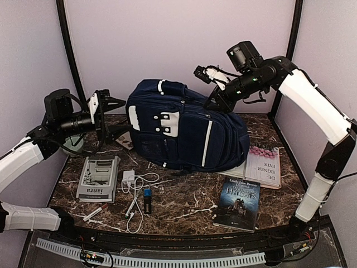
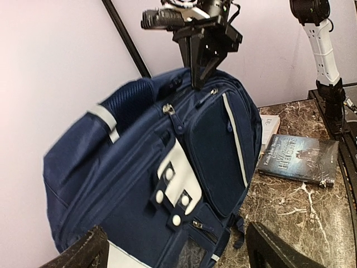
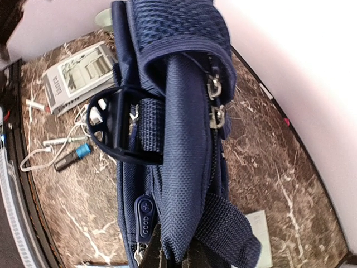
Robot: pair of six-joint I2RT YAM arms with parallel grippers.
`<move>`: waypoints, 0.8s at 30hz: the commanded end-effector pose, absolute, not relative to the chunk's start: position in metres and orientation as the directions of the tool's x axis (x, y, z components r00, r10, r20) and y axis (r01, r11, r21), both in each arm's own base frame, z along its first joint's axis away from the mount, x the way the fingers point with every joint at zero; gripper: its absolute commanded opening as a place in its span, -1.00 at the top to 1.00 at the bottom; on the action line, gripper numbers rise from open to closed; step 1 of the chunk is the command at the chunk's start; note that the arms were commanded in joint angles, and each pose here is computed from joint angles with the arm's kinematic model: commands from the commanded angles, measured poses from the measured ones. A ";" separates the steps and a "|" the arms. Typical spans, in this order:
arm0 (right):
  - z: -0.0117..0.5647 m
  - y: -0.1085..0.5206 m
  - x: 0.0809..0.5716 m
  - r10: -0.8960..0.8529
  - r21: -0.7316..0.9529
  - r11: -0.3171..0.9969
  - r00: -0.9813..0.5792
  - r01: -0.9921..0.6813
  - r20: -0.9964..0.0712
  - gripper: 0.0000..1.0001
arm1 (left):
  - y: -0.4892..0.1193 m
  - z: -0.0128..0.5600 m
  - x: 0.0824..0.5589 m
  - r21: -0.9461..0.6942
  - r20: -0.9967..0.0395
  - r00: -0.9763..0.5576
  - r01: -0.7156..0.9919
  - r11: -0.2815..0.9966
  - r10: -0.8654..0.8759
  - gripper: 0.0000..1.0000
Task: Pack the student bag
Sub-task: Pass from the right arm to the left
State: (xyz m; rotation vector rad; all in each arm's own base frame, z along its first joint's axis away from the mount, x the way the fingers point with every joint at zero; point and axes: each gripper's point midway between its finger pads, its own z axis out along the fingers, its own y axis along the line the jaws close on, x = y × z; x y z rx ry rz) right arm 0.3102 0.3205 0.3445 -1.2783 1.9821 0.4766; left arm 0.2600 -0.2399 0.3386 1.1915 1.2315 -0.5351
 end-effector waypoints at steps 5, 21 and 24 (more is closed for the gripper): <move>0.405 0.338 0.264 -0.546 -0.253 0.223 0.094 -0.941 -0.832 1.00 | -0.236 0.369 0.247 0.459 -0.870 0.341 0.822 0.335 0.355 -0.97; 0.397 0.325 0.238 -0.500 -0.367 0.135 0.257 -0.920 -0.827 1.00 | -0.288 0.350 0.271 0.267 -0.944 0.233 0.956 0.123 0.233 -0.69; 0.403 0.321 0.252 -0.482 -0.394 0.226 0.249 -0.891 -0.840 1.00 | -0.292 0.339 0.253 0.228 -0.958 0.214 0.972 0.056 0.193 0.17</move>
